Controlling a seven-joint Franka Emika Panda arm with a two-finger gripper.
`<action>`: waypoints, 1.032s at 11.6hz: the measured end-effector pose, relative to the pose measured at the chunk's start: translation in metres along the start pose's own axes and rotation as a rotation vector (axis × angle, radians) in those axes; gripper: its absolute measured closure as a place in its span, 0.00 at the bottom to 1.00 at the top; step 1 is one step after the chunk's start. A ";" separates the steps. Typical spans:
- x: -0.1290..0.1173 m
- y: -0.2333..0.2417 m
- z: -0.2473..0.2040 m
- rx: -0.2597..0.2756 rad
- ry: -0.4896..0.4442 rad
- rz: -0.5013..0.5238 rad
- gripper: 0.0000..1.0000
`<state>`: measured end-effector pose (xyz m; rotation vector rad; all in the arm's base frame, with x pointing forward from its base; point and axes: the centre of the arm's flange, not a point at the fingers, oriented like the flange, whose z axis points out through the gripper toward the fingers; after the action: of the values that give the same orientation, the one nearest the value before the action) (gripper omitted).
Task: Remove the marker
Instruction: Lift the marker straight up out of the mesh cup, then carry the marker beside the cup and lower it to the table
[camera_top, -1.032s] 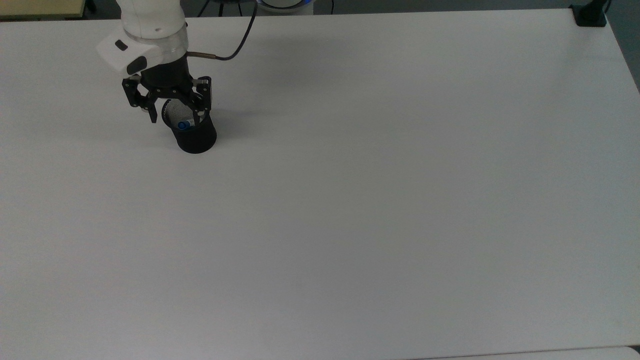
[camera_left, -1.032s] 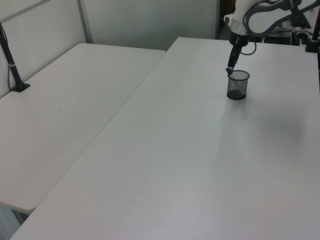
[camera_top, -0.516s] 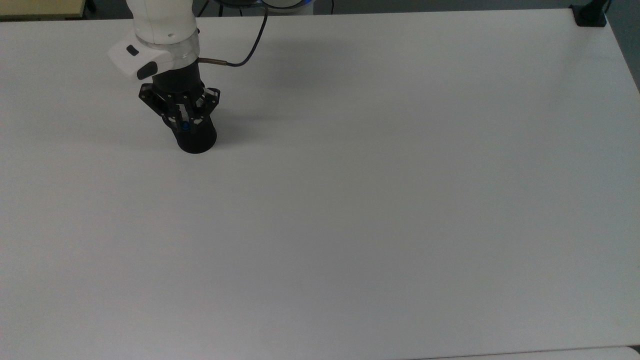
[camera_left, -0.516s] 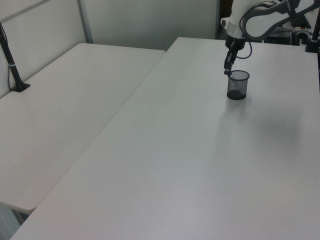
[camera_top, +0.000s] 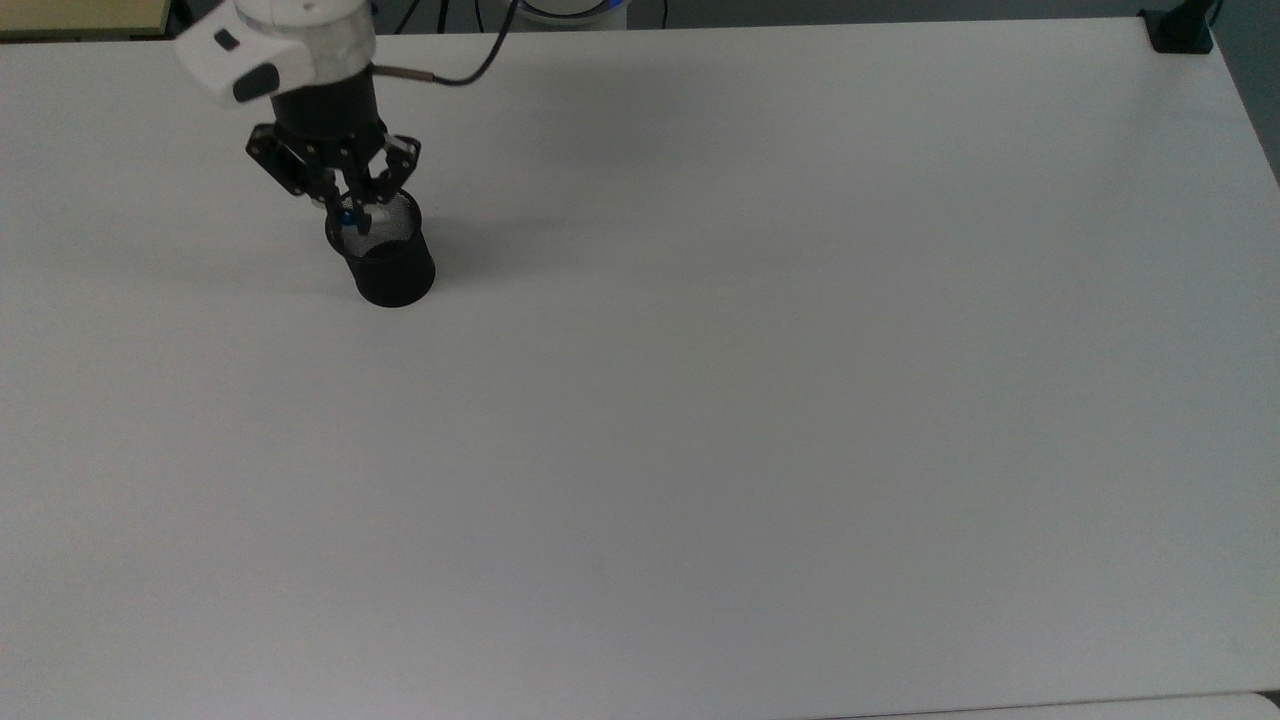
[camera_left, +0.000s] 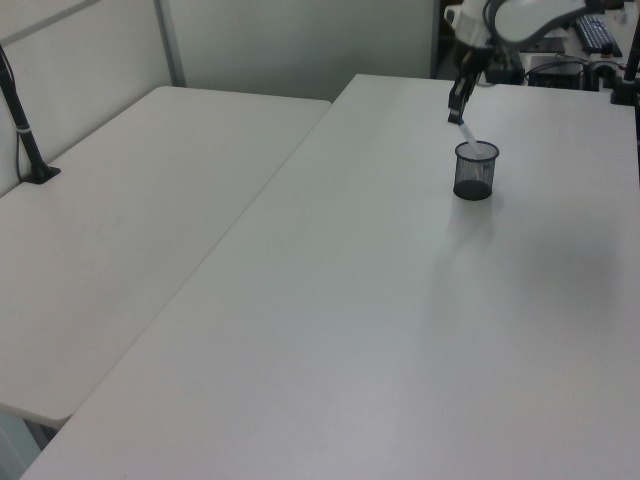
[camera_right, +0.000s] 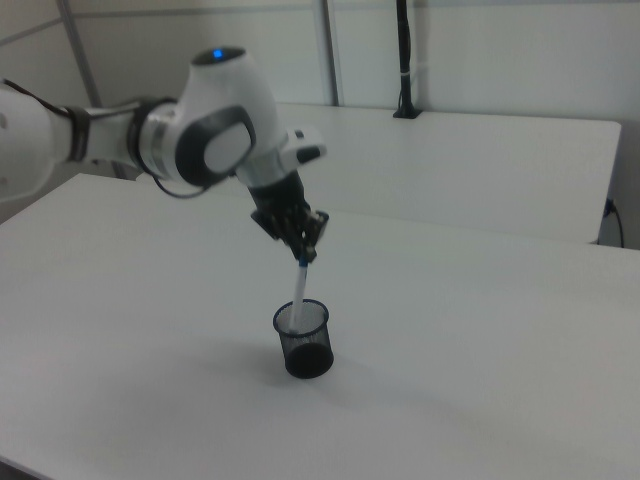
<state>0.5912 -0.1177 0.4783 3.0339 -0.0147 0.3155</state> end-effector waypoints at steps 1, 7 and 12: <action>0.001 0.003 -0.034 0.000 0.002 0.006 0.81; -0.009 -0.046 -0.113 0.117 -0.086 -0.033 0.81; 0.001 -0.128 0.037 0.146 -0.321 -0.071 0.81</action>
<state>0.6026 0.0063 0.4313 3.1831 0.0973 -0.1863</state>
